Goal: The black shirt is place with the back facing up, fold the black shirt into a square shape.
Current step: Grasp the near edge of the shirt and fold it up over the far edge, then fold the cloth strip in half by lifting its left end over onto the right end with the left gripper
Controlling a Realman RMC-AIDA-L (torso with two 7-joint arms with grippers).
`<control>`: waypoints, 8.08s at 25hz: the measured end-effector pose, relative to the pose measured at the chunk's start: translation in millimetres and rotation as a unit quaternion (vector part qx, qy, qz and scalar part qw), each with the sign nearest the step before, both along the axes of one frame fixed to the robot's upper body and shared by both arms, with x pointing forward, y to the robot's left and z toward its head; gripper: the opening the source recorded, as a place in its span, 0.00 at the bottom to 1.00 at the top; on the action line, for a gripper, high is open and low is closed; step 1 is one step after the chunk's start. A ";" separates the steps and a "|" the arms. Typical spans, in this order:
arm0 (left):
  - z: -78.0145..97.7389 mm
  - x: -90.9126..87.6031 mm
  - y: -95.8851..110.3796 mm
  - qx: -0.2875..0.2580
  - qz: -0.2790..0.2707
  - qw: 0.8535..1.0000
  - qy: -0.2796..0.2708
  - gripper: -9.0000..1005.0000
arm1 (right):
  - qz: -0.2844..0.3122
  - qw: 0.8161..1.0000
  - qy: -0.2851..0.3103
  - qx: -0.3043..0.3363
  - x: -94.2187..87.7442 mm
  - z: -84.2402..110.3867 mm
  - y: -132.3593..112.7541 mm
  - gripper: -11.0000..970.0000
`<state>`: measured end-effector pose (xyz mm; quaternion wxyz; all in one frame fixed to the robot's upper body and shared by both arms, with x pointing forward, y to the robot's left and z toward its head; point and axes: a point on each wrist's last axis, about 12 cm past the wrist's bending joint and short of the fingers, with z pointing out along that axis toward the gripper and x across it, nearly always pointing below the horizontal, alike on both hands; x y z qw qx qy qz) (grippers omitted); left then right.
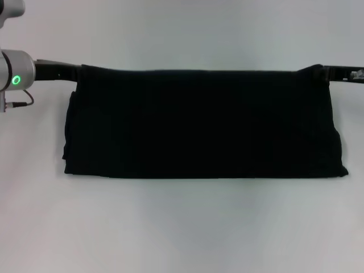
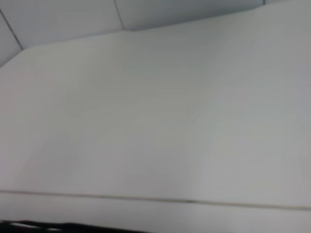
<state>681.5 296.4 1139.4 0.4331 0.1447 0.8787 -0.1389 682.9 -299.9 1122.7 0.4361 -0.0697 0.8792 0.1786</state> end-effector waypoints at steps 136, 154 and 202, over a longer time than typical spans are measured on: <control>-58.9 -78.6 27.9 -0.343 0.246 0.836 0.349 0.85 | 0.075 0.994 0.017 0.080 -32.5 0.8 -10.9 0.89; -59.6 -75.3 32.3 -0.332 0.259 0.844 0.332 0.82 | 0.073 0.994 0.017 0.083 -31.9 1.6 -10.7 0.89; -60.0 -71.4 31.6 -0.288 0.214 0.888 0.289 0.25 | 0.071 0.994 0.017 0.081 -30.6 4.2 -13.5 0.89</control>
